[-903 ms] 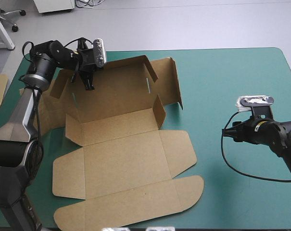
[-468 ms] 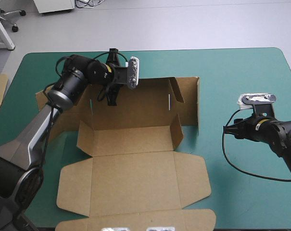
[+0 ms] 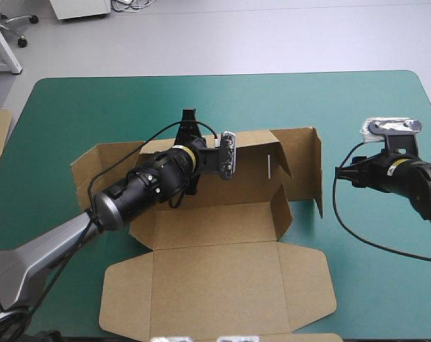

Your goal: Fold the box

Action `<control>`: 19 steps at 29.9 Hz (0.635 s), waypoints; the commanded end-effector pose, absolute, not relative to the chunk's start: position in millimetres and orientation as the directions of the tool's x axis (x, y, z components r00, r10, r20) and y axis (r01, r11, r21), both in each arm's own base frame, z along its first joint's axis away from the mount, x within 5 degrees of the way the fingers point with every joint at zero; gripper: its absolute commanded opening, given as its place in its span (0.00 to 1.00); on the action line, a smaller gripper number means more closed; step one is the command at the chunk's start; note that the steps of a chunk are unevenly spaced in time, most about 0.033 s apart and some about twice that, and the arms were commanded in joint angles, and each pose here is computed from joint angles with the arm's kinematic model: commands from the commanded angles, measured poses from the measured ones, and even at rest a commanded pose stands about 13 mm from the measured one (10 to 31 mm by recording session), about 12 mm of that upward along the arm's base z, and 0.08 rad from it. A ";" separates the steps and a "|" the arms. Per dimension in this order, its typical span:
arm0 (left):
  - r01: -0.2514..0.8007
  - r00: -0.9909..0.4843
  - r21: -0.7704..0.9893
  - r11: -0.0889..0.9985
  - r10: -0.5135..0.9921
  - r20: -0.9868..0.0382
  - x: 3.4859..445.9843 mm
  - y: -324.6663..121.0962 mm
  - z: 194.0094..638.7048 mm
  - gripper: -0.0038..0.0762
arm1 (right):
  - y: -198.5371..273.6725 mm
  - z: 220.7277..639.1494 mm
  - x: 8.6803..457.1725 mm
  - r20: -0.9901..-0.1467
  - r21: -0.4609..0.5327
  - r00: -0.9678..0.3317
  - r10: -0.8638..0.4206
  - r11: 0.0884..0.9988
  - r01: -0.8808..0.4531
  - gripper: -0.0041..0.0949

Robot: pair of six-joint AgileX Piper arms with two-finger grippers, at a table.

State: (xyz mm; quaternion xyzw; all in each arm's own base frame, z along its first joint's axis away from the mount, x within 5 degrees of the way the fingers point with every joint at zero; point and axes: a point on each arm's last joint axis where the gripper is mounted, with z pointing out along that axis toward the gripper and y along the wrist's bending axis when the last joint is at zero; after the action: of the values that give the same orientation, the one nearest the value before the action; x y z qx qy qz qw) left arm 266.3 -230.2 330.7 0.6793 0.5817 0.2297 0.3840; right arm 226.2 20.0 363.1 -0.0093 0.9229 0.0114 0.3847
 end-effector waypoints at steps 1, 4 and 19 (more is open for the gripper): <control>0.569 0.196 0.819 0.080 0.953 -0.229 248.1 -225.8 340.2 0.03 | 8.1 396.0 225.8 -0.797 0.006 -0.604 0.008 1.000 0.005 0.61; 0.528 0.199 0.846 0.077 0.957 -0.212 236.1 -220.4 337.5 0.03 | -1.5 403.5 230.2 -0.789 0.003 -0.615 0.017 1.000 0.023 0.61; 0.256 0.232 0.966 0.039 0.968 -0.101 214.1 -216.2 317.2 0.03 | -0.1 406.4 318.0 -0.682 0.151 -0.731 0.032 0.984 -0.098 0.61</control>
State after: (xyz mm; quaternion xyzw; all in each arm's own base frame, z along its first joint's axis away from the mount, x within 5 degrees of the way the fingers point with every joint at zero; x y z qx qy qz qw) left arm 216.4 -221.5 296.4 0.6260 0.5263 0.3198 0.4784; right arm 309.2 2.1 384.5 -0.0148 0.9409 0.0846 0.3277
